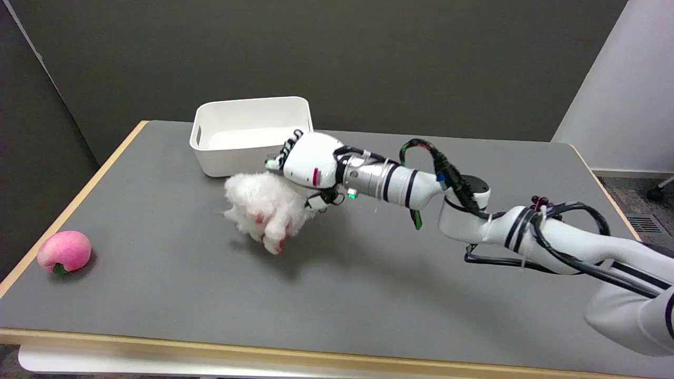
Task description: Place the plush toy into the white box.
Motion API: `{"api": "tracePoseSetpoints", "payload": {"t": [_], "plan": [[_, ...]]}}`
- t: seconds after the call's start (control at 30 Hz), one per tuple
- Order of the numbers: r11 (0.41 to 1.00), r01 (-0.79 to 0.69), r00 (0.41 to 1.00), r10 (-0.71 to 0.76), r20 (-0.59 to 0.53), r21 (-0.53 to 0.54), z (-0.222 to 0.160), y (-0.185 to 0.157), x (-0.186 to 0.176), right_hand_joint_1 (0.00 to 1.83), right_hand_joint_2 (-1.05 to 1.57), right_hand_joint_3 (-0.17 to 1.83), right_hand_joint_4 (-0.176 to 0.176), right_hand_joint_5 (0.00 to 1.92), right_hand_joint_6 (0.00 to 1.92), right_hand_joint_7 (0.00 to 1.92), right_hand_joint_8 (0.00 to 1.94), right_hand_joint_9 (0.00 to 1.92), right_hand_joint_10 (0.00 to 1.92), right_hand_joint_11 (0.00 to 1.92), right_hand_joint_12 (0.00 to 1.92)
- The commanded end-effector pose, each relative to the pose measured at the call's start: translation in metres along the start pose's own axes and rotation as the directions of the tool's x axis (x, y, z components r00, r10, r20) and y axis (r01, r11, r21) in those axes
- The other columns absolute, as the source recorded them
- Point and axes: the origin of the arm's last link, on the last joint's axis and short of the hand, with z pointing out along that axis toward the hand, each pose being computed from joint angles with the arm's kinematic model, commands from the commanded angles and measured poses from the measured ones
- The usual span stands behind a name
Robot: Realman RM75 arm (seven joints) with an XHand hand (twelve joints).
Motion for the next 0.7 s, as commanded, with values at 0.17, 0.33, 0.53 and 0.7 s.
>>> {"api": "tracePoseSetpoints", "payload": {"t": [0.17, 0.33, 0.53, 0.7], "plan": [[0.941, 0.056, 0.98, -0.115, -0.161, -0.333, -0.094, 0.053, 0.104, 1.2, 1.16, 0.21, -0.17, 0.56, 1.5, 0.88, 1.35, 0.83, 1.24, 0.72, 1.52], [0.924, -0.11, 0.971, 0.021, -0.24, -0.366, -0.112, 0.07, 0.104, 1.2, 1.15, 0.21, -0.171, 0.56, 1.5, 0.89, 1.34, 0.83, 1.24, 0.71, 1.52], [0.89, -0.168, 0.977, 0.093, -0.191, -0.423, -0.1, 0.093, 0.081, 1.21, 1.14, 0.23, -0.175, 0.57, 1.49, 0.89, 1.34, 0.81, 1.26, 0.67, 1.55], [0.854, -0.231, 0.973, 0.194, -0.127, -0.467, -0.059, 0.114, 0.042, 1.2, 1.16, 0.21, -0.174, 0.56, 1.5, 0.89, 1.35, 0.81, 1.25, 0.68, 1.54]]}}
